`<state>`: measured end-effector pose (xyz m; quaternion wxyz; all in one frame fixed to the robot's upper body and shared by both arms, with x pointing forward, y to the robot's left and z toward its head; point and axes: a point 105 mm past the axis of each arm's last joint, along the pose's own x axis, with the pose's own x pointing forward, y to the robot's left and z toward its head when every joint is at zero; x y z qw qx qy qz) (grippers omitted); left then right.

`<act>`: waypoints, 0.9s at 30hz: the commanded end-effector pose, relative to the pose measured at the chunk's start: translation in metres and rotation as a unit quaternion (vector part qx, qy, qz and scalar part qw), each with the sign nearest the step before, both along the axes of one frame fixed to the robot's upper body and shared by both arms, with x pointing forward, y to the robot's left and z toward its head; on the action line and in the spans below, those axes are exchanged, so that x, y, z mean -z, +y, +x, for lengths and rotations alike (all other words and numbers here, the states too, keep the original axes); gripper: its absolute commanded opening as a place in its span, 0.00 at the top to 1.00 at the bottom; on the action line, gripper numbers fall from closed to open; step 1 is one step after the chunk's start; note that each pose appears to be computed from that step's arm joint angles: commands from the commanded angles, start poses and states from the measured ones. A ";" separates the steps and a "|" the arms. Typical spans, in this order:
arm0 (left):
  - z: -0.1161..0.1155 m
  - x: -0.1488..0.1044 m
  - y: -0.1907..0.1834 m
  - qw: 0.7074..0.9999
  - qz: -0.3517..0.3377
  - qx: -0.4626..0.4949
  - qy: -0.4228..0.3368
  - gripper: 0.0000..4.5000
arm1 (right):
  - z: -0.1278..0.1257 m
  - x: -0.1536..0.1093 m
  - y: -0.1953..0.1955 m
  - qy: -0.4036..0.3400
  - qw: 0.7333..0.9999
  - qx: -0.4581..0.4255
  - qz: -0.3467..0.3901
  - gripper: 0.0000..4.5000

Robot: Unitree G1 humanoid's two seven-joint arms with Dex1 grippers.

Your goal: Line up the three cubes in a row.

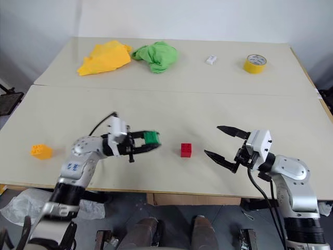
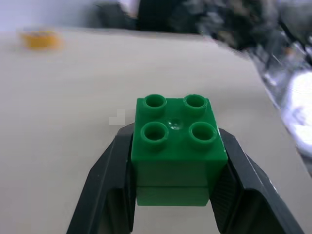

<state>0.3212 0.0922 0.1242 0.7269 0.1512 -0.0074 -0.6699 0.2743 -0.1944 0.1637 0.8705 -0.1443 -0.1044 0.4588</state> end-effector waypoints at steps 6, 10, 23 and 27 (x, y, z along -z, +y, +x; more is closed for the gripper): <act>0.014 0.022 -0.006 0.998 0.030 0.053 0.004 0.66 | -0.012 -0.009 -0.006 -0.021 1.000 0.013 -0.002 0.00; 0.021 0.023 -0.009 0.998 0.042 0.054 0.001 0.66 | -0.013 -0.008 -0.005 -0.020 1.000 0.017 0.000 0.00; 0.023 0.029 -0.021 0.994 0.064 0.084 0.024 0.66 | -0.013 -0.005 0.005 -0.016 1.000 0.008 0.004 0.00; 0.023 0.028 -0.017 0.994 0.057 0.081 0.039 0.40 | -0.013 -0.005 0.005 -0.015 1.000 0.007 0.004 0.00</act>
